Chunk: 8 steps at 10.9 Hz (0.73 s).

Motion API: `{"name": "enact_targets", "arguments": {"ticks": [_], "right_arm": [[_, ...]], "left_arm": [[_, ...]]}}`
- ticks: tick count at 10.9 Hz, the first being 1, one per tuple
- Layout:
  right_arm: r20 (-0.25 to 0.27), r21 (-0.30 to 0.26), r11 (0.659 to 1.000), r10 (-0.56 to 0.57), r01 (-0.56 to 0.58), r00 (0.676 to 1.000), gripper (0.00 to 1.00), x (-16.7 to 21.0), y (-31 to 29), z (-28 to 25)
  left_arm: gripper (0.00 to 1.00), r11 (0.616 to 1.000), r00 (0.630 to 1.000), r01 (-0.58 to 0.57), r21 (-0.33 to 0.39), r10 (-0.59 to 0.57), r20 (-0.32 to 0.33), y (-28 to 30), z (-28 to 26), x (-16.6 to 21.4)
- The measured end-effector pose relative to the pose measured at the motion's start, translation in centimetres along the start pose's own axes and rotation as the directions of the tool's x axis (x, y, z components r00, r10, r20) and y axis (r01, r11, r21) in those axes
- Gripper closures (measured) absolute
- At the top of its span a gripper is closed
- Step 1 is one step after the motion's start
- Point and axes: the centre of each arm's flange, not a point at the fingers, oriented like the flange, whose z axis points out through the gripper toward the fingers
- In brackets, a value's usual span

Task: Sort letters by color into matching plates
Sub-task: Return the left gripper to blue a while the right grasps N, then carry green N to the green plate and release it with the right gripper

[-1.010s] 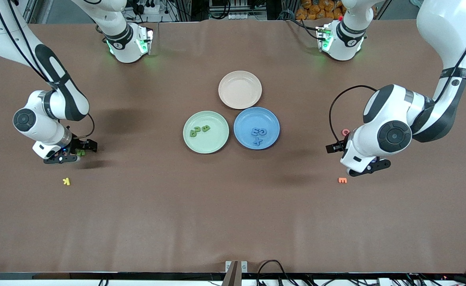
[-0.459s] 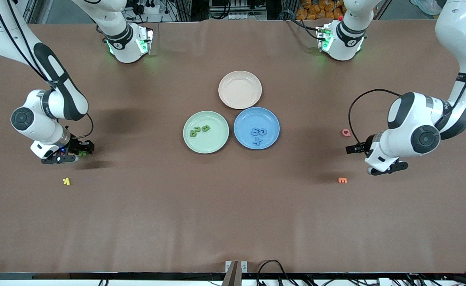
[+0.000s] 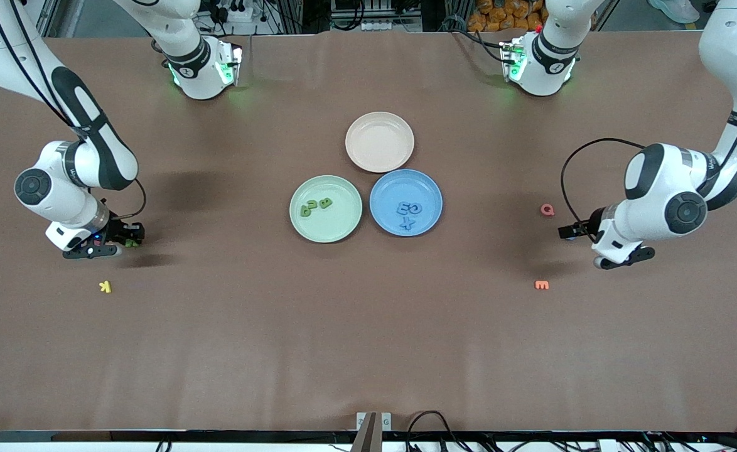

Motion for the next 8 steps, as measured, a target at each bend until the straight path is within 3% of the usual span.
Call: {"name": "enact_targets", "arguments": {"ticks": [1,4,7,8], "right_arm": [[-0.002,0.000,1.000,-0.002,0.002,1.000,0.65,0.1,-0.1,-0.2],[-0.001,0.001,1.000,-0.003,0.003,1.000,0.67,0.0,-0.2,-0.2],[-0.005,0.007,1.000,-0.011,0.011,1.000,0.67,0.2,-0.8,-0.3],[-0.010,0.010,1.000,0.002,-0.002,1.000,0.67,0.5,-1.3,-0.5]], "left_arm": [[0.00,1.000,1.000,-0.008,-0.004,0.008,0.007,-1.2,0.3,0.1],[0.00,0.997,0.997,-0.080,-0.007,0.080,0.016,-1.7,0.9,-0.1],[0.00,0.968,0.971,-0.240,0.081,0.239,0.020,-1.2,3.1,-0.4],[0.00,0.956,0.960,-0.281,0.080,0.280,0.021,-1.0,3.9,-0.2]]}}
